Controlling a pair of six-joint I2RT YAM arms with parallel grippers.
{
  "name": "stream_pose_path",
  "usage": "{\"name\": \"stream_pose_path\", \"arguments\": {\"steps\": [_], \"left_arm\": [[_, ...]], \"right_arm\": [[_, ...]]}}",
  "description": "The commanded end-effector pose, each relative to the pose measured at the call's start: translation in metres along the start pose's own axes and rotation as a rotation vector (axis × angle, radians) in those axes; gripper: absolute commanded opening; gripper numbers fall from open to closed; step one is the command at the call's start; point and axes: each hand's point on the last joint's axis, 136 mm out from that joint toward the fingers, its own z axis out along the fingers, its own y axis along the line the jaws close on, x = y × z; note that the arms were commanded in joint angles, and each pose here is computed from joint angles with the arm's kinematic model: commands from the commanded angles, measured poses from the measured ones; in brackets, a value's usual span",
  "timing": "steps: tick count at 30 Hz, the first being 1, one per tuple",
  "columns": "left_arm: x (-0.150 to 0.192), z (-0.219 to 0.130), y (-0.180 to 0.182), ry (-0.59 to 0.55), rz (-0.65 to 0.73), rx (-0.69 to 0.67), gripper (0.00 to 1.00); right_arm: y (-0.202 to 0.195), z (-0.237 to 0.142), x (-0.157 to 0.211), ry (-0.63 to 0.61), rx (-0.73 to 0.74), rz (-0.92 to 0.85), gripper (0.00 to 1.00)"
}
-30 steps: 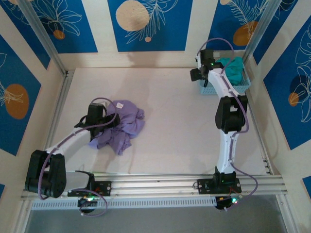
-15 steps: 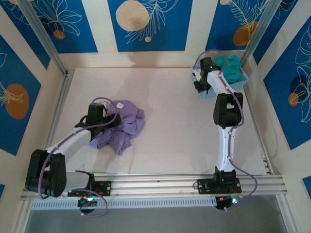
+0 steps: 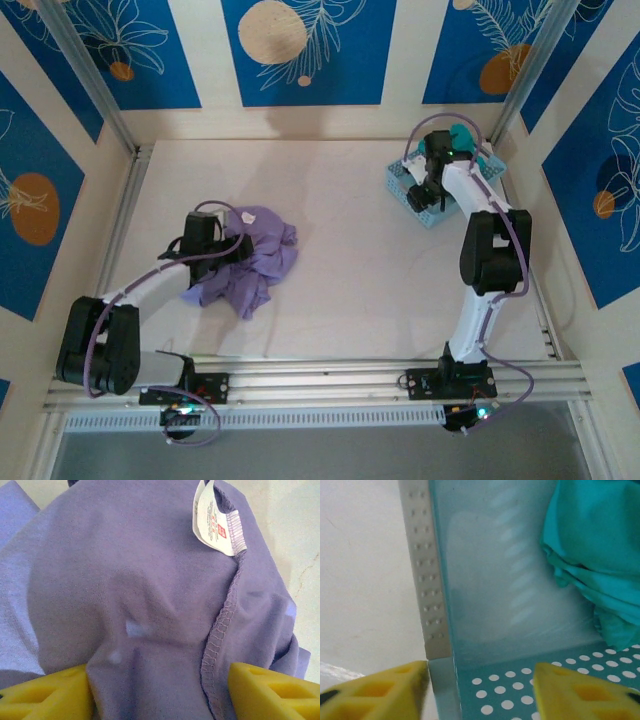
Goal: Fold the inside-out t-shirt
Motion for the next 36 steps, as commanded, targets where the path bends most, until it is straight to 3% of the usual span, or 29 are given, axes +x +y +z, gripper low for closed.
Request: {"name": "stream_pose_path", "arguments": {"steps": [1, 4, 8, 12, 19, 22, 25, 27, 31, 36], "left_arm": [[-0.003, -0.003, -0.01, -0.016, 0.032, 0.042, 0.69], [-0.005, -0.004, -0.012, -0.017, 0.031, 0.045, 0.69], [-0.006, -0.01, -0.013, -0.026, 0.036, 0.046, 0.69], [-0.008, -0.014, -0.013, -0.039, 0.044, 0.039, 0.69], [-0.01, -0.015, -0.015, -0.04, 0.05, 0.047, 0.7], [-0.01, -0.016, -0.015, -0.042, 0.049, 0.049, 0.7], [-0.008, -0.017, -0.015, -0.04, 0.051, 0.048, 0.7], [-0.007, -0.016, -0.014, -0.04, 0.051, 0.046, 0.71], [-0.006, -0.013, -0.013, -0.037, 0.048, 0.046, 0.71], [-0.006, -0.01, -0.014, -0.026, 0.045, 0.049, 0.71]], "right_arm": [[0.012, -0.029, -0.057, -0.192, -0.119, 0.205, 0.65], [0.007, -0.027, -0.093, -0.247, -0.208, 0.496, 0.69], [-0.01, 0.003, -0.108, -0.164, -0.135, 0.753, 0.74], [-0.019, 0.03, -0.115, -0.099, -0.076, 0.886, 0.76], [-0.035, 0.065, -0.12, -0.064, 0.024, 0.962, 0.77], [-0.043, 0.072, -0.116, -0.071, 0.027, 0.95, 0.65], [-0.053, 0.067, -0.106, -0.049, 0.029, 0.895, 0.35], [-0.059, 0.062, -0.095, -0.023, 0.03, 0.84, 0.23], [-0.062, 0.059, -0.078, 0.034, 0.046, 0.688, 0.14], [-0.072, 0.058, -0.065, 0.067, 0.052, 0.529, 0.11]]}}
